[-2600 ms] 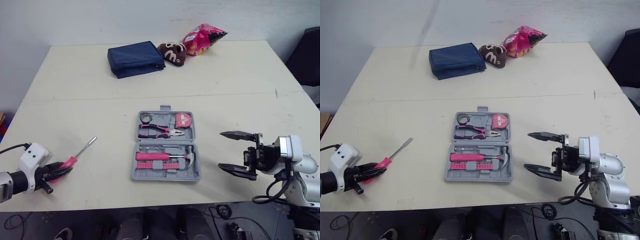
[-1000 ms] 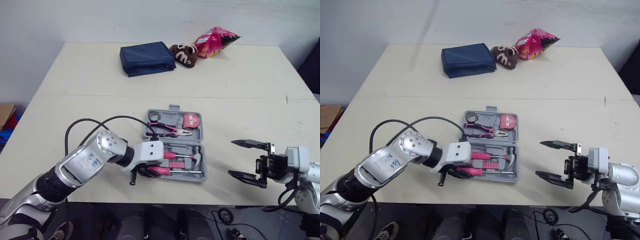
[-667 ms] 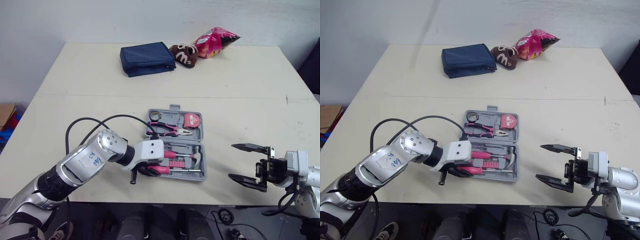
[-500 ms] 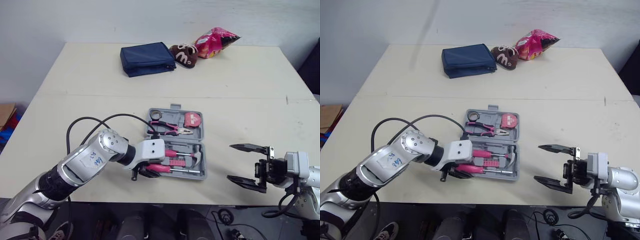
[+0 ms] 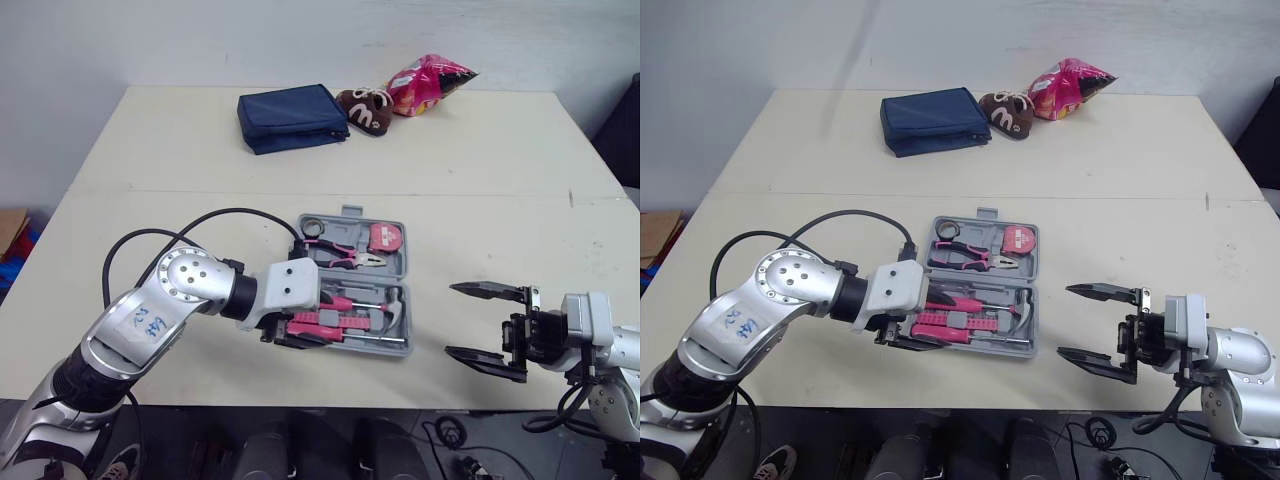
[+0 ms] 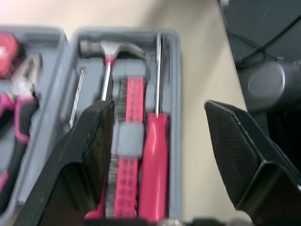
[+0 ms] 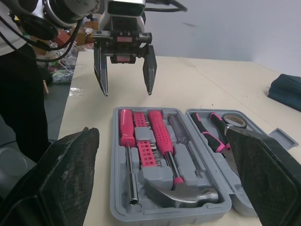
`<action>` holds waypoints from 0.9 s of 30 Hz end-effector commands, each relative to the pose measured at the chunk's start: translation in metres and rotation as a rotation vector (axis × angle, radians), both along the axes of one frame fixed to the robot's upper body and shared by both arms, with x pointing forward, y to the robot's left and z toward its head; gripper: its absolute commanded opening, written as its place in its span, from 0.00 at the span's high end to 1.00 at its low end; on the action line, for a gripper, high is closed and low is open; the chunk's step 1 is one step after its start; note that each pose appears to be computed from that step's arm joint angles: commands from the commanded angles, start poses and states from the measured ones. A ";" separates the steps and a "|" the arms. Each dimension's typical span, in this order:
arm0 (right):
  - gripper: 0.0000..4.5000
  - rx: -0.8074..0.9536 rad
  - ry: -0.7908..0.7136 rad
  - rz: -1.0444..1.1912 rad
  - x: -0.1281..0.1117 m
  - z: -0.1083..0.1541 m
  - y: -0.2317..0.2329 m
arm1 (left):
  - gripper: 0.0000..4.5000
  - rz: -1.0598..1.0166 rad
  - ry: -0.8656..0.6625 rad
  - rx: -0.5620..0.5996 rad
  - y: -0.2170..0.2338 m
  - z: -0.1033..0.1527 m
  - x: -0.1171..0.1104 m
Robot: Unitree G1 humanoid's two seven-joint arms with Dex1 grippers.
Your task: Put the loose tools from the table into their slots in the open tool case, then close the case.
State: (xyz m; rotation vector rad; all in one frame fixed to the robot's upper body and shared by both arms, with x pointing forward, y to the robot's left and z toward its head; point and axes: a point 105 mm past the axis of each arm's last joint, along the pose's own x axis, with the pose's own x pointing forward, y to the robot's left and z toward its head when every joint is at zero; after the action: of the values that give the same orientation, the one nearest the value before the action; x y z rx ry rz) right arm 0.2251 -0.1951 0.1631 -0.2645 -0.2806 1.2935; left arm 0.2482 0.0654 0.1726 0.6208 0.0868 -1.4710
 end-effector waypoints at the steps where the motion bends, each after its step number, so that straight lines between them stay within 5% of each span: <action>1: 0.00 -0.003 -0.034 0.005 -0.002 0.009 0.004 | 0.60 -0.061 -0.069 -0.030 0.012 -0.013 0.000; 5: 0.00 0.003 -0.033 0.004 -0.001 0.011 0.010 | 0.98 0.048 0.009 -0.091 0.007 -0.038 0.016; 27: 0.00 0.001 -0.004 -0.050 0.002 -0.007 0.003 | 0.98 0.074 0.153 0.141 0.007 -0.105 0.013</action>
State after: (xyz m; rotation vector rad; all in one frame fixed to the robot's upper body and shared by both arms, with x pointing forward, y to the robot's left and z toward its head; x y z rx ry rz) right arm 0.2286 -0.1898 0.1530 -0.2521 -0.2463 1.2518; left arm 0.2633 0.0620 0.1034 0.6094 0.1301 -1.4729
